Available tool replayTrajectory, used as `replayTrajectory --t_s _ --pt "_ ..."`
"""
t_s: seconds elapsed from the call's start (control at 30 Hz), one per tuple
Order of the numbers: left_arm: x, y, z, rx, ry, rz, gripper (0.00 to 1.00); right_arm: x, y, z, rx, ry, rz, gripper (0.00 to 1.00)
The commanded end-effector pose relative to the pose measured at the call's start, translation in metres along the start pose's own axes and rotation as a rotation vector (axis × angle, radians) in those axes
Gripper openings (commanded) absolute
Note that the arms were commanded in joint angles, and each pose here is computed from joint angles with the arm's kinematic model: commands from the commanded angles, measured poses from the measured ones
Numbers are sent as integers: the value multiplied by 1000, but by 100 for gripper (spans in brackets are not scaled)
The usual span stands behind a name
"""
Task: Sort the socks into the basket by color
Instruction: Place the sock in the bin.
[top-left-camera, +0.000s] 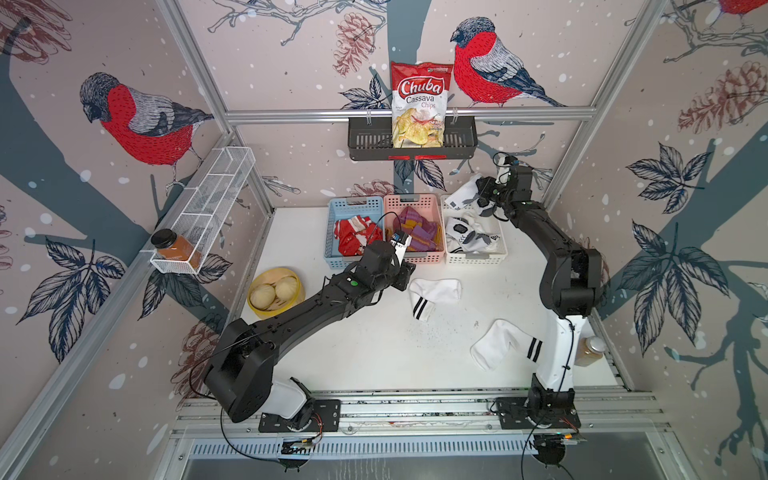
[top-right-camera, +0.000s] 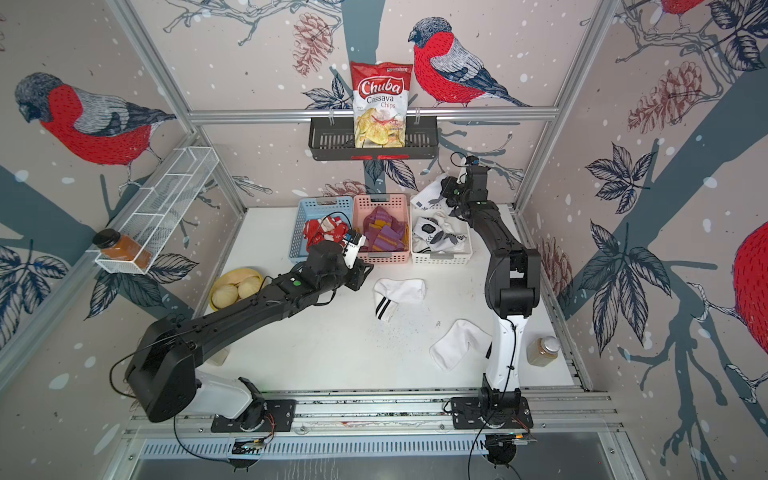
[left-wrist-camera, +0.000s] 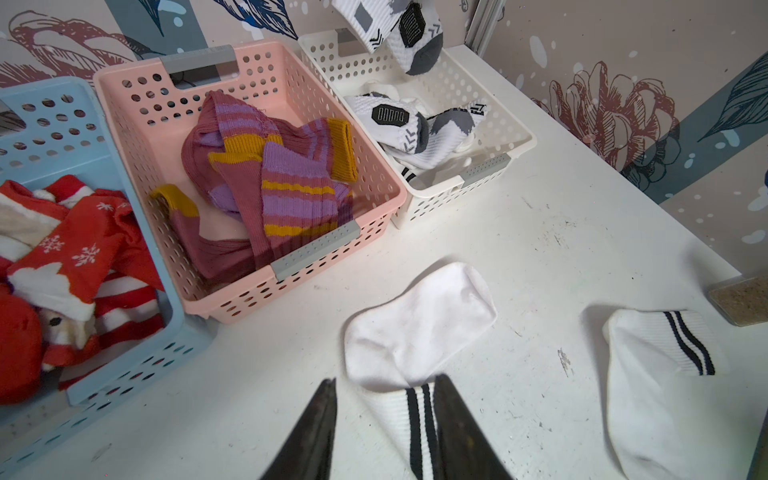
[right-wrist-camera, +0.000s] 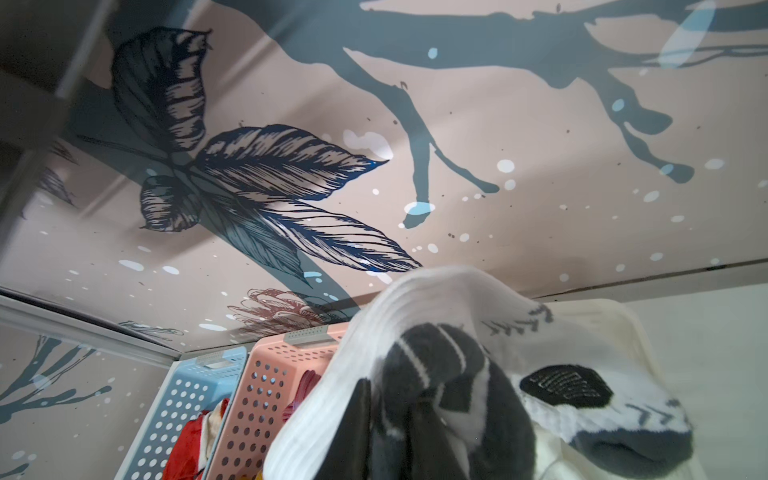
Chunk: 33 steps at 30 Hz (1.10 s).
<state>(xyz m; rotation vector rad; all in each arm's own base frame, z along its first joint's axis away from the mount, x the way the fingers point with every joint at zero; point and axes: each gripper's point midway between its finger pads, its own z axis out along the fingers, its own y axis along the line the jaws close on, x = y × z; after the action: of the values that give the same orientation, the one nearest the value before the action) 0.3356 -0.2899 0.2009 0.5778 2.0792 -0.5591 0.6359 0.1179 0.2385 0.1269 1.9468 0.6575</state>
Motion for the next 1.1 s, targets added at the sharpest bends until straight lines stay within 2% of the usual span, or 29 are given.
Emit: replayTrajectory --t_s 0.0,0.37,0.6,0.73,0.83,0.97,1.07 --pt "-3 3 -4 -22 -10 -1 40 12 -9 10 14 33 22 19" --pt "-4 3 -6 -21 -11 -10 40 91 -51 46 90 246 103 19" --pt "-2 1 -4 -8 -4 -19 40 113 -69 55 157 322 126 20" --pt "-4 1 -7 -7 -8 -20 41 116 -76 54 188 346 126 24" --pt "6 2 -6 -7 8 -21 42 110 -65 49 150 351 110 32" --pt "7 2 -7 -5 6 -27 43 91 -34 35 68 311 59 53" --pt "8 2 -7 -8 4 -30 45 74 -12 21 45 272 19 58"
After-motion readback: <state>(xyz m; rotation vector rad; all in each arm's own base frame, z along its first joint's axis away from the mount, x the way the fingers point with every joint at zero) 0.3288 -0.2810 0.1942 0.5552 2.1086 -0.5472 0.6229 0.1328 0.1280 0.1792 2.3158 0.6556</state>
